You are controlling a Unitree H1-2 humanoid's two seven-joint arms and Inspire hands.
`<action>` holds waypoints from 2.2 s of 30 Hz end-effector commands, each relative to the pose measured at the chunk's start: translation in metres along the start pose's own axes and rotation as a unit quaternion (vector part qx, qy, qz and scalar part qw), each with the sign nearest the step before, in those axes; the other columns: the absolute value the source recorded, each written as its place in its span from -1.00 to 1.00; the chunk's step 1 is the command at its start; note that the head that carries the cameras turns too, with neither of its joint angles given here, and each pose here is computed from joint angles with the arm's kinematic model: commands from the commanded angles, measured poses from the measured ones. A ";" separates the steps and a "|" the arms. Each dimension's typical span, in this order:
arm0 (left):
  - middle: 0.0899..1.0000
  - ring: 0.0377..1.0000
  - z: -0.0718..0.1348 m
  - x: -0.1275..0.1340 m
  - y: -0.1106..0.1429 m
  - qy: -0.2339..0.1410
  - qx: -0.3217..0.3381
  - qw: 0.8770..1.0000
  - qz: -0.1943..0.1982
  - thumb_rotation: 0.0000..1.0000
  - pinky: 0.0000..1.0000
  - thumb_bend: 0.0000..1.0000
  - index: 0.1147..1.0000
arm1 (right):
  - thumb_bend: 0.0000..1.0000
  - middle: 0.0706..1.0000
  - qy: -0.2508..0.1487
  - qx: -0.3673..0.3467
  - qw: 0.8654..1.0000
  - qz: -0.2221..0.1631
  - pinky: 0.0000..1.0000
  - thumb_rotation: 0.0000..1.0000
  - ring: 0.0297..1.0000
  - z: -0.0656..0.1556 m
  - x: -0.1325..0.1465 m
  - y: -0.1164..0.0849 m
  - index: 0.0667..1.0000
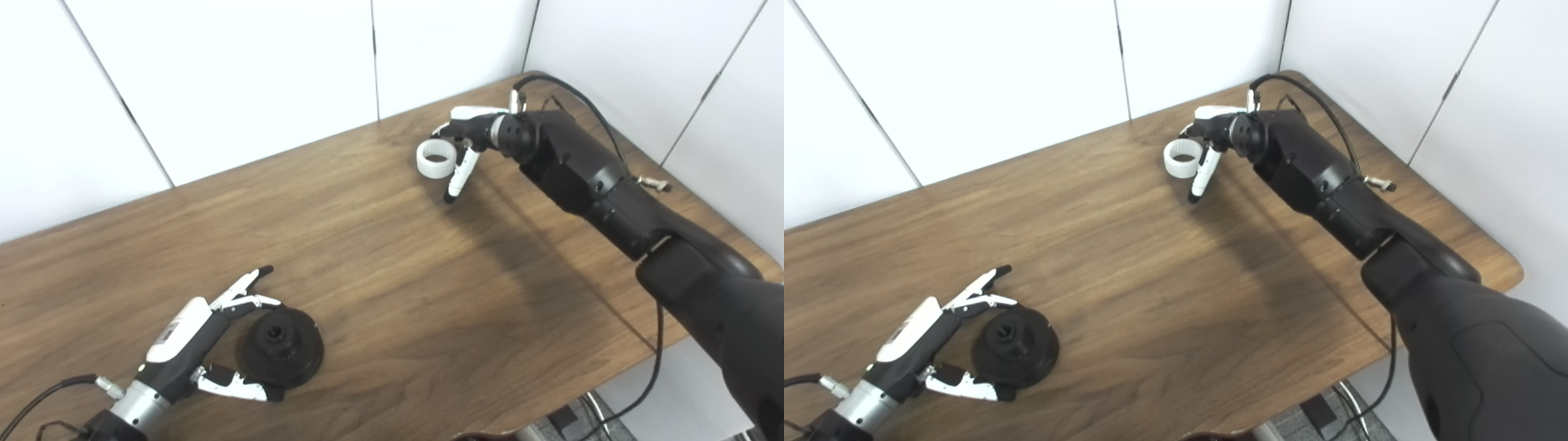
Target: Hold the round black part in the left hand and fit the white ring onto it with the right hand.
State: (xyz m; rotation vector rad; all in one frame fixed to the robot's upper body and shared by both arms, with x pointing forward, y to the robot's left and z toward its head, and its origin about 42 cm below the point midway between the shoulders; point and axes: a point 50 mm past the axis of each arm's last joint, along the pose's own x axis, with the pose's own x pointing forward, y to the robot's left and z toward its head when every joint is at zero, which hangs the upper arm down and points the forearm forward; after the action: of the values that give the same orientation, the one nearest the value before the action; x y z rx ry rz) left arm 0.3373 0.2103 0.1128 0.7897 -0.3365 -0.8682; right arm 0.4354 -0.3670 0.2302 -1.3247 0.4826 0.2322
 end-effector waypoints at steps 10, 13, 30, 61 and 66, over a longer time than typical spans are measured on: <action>1.00 1.00 -0.014 -0.019 -0.020 0.051 -0.009 0.997 -0.053 -0.87 0.84 0.05 -0.16 | 0.70 0.84 -0.018 0.012 0.996 -0.085 0.68 -0.60 0.81 0.002 0.009 0.001 0.64; 1.00 1.00 -0.014 -0.020 -0.020 0.051 -0.008 0.997 -0.053 -0.87 0.83 0.05 -0.16 | 0.67 0.81 -0.022 0.011 0.995 -0.100 0.64 -0.60 0.79 0.003 0.012 0.007 0.59; 1.00 1.00 -0.013 -0.020 -0.021 0.045 -0.013 0.998 -0.050 -0.86 0.82 0.05 -0.16 | 0.20 0.63 -0.046 0.022 0.988 -0.144 0.52 -0.72 0.64 0.003 0.014 0.017 0.01; 1.00 1.00 -0.010 -0.014 -0.021 0.050 -0.016 0.997 -0.054 -0.87 0.92 0.05 -0.16 | 0.05 0.51 -0.137 -0.007 0.973 -0.185 0.62 -0.74 0.62 0.011 -0.015 0.007 -0.11; 1.00 1.00 -0.008 -0.011 -0.021 0.057 -0.012 0.997 -0.058 -0.86 0.92 0.05 -0.16 | 0.05 0.52 -0.179 -0.006 0.966 -0.188 0.62 -0.74 0.63 0.026 -0.032 0.004 -0.11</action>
State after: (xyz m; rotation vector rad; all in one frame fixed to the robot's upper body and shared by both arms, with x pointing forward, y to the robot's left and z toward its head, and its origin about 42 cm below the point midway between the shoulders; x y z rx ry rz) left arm 0.3301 0.2094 0.1113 0.7813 -0.3273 -0.8748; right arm 0.4059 -0.3374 0.2108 -1.3094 0.0363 0.1825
